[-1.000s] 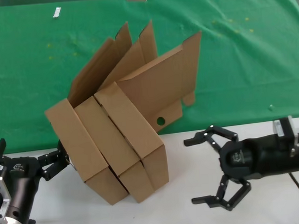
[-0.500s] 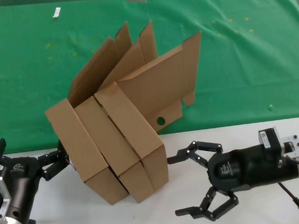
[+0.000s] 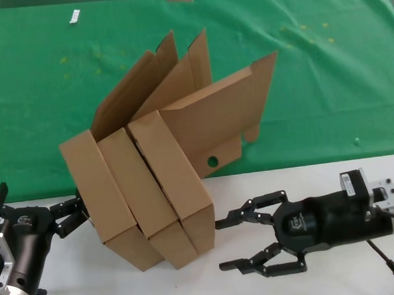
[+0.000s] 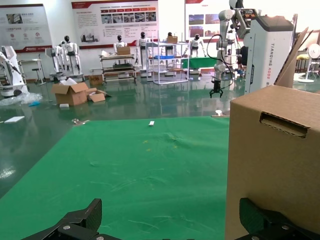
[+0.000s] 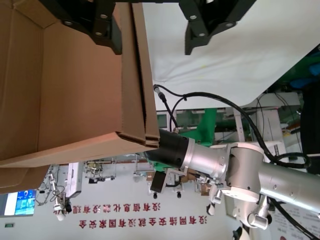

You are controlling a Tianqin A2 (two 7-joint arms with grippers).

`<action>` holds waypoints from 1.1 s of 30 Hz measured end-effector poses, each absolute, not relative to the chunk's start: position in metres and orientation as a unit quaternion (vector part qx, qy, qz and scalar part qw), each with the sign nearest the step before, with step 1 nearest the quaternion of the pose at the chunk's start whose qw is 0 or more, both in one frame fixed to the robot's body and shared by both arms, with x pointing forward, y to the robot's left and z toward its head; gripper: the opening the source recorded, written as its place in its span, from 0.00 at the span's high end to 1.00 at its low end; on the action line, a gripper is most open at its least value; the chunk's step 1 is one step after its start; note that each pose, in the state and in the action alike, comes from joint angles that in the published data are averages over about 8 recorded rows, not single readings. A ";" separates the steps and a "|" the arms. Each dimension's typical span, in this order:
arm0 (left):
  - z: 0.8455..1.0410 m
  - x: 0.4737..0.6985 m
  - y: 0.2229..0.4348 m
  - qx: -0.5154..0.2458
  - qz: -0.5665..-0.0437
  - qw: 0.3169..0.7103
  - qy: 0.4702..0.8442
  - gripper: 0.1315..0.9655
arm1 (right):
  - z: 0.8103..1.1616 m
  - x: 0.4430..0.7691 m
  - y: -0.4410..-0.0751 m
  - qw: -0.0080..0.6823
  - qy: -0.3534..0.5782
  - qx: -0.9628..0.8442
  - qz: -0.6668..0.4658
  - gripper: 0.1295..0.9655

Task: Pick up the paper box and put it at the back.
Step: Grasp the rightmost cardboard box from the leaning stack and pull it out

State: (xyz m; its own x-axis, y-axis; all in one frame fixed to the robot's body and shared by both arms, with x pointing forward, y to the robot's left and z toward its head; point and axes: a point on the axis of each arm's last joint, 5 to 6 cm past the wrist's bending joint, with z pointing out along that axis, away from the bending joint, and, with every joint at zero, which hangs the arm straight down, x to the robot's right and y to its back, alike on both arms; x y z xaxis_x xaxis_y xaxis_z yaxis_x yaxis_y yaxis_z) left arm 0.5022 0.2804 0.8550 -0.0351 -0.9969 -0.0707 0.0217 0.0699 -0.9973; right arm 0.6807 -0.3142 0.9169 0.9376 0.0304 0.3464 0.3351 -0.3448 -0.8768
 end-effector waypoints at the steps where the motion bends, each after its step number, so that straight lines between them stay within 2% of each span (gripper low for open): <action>1: 0.855 0.502 0.280 -0.468 -0.496 0.513 0.521 0.00 | 0.917 0.681 -0.314 0.561 -0.112 -0.809 -0.136 0.46; 5: 0.855 0.502 0.280 -0.468 -0.496 0.513 0.521 0.00 | 0.916 0.681 -0.315 0.560 -0.109 -0.809 -0.139 0.59; 6: 0.855 0.502 0.280 -0.468 -0.496 0.513 0.521 0.00 | 0.916 0.681 -0.316 0.560 -0.109 -0.810 -0.140 0.59; 14: 0.855 0.502 0.280 -0.468 -0.496 0.513 0.521 0.00 | 0.920 0.685 -0.316 0.563 -0.096 -0.807 -0.148 0.80; 24: 0.855 0.502 0.280 -0.468 -0.496 0.513 0.521 0.00 | 0.922 0.688 -0.308 0.577 -0.091 -0.798 -0.152 0.77; 33: 0.855 0.502 0.280 -0.468 -0.496 0.513 0.521 0.00 | 0.919 0.688 -0.302 0.577 -0.098 -0.797 -0.150 0.68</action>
